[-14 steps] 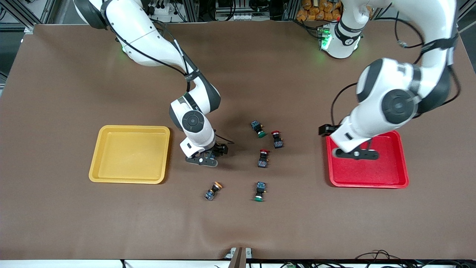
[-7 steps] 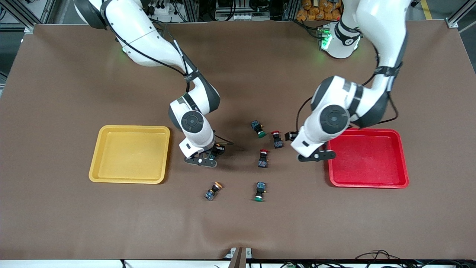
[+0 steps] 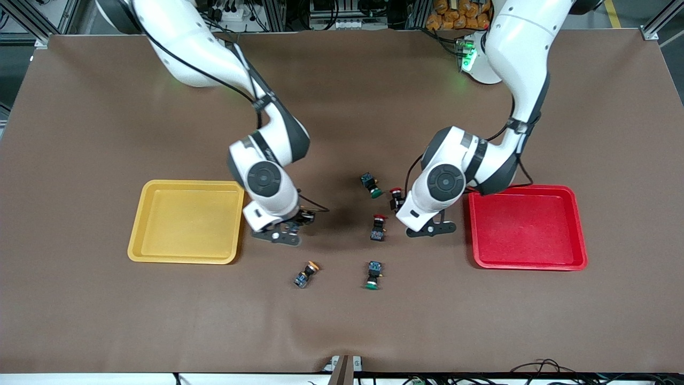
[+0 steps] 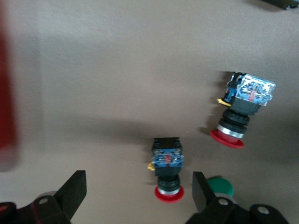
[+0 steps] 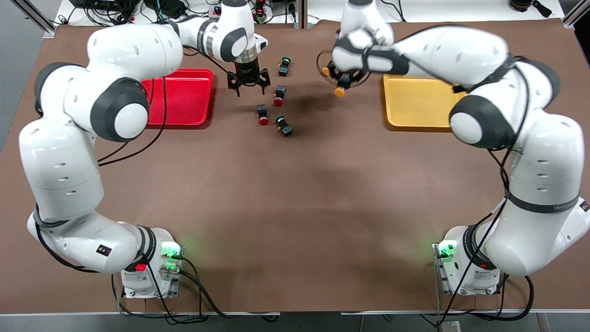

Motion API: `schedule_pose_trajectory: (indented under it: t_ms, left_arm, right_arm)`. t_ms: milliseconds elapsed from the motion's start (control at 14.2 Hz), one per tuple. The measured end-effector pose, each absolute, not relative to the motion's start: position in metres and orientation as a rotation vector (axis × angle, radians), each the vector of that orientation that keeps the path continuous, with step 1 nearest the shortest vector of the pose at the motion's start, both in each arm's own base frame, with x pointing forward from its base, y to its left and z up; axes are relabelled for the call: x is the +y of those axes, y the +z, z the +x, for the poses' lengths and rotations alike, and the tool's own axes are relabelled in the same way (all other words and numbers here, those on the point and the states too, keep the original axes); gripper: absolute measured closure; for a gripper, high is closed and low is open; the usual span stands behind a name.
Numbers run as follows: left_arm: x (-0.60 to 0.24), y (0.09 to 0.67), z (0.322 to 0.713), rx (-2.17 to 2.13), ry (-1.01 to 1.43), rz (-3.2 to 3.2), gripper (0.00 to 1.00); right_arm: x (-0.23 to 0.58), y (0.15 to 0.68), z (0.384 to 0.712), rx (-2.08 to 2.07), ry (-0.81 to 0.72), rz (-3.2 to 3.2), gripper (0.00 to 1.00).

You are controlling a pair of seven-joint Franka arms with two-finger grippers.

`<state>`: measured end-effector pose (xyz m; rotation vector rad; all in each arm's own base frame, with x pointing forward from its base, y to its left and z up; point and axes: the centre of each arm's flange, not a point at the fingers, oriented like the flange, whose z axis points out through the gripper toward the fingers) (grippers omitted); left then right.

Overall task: Place red and yellow buttons in trays
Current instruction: 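Carry the orange button over the yellow tray while the left gripper grasps a red button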

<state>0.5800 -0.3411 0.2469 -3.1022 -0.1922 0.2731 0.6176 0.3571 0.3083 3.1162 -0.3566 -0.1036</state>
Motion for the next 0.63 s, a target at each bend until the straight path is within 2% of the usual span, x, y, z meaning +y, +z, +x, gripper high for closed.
schedule_pose_trajectory:
  t_ms: [351,492,632]
  left_arm:
    - [-0.361,0.221,0.571,-0.219,0.252,-3.108,0.00]
    - [-0.360,0.213,0.571,-0.223,0.257,-3.106,0.00]
    - [-0.357,0.203,0.570,-0.227,0.273,-3.097,0.00]
  right_arm:
    - [0.232,0.456,0.622,-0.227,-0.282,3.133,0.61]
    - [0.168,0.490,0.622,-0.155,-0.323,3.148,0.61]
    - [0.100,0.500,0.626,-0.065,-0.347,3.174,0.61]
